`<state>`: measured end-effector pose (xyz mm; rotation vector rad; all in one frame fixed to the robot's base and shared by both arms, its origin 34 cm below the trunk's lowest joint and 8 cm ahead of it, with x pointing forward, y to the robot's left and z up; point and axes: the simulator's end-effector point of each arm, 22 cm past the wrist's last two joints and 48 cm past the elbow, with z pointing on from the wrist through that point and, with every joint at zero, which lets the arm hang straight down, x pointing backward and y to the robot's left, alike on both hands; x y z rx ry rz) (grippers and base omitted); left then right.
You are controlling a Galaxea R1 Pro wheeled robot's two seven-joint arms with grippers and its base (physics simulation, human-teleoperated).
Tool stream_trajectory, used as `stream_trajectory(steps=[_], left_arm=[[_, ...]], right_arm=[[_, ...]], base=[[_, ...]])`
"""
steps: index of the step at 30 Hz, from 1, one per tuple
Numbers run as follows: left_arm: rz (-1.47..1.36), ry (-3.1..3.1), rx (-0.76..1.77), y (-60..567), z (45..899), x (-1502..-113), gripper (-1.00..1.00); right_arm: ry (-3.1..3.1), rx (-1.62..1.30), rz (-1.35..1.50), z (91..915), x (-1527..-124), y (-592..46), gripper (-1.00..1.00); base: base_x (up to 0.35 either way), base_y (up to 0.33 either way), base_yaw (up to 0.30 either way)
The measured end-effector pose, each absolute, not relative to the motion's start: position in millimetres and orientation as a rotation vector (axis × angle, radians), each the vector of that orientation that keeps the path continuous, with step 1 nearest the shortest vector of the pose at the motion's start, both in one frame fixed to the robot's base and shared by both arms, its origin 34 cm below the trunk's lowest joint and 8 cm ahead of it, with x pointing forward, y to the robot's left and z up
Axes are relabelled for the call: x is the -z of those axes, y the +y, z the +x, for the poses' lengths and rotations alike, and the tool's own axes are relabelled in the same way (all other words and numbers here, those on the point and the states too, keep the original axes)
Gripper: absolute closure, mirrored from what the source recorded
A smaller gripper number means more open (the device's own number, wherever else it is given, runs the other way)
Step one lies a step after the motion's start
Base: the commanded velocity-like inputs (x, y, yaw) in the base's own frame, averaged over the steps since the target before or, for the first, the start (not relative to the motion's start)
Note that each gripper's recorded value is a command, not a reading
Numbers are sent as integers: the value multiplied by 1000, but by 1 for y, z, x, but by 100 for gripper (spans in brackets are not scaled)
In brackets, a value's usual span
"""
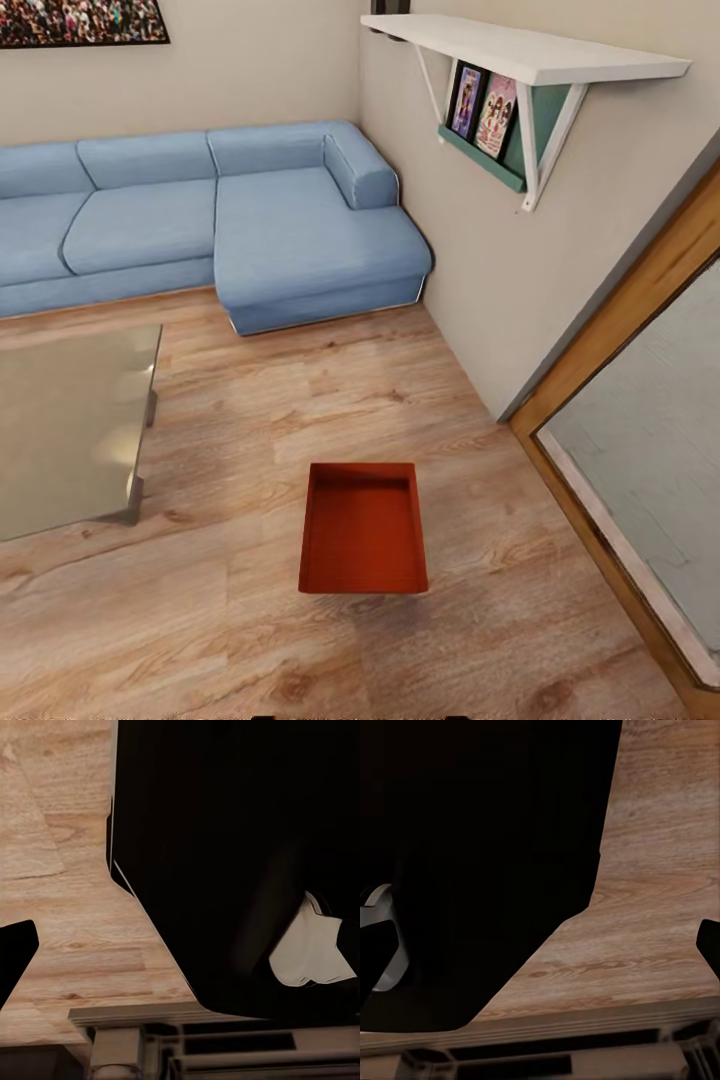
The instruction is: Move the two storage containers from the living room to the garage. In the garage, place one container on the floor and stack the other container on top of it (either order is fine).
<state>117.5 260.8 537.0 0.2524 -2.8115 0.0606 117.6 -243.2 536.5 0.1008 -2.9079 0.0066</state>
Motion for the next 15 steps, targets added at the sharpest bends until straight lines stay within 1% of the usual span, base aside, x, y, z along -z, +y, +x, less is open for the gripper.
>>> stream_trajectory(steps=[15], left_arm=[[252,-2787,-56,261,108,-537,-100]], right_arm=[[-2884,-7,99,108,-537,-244,-100]], base=[[0,0,0]])
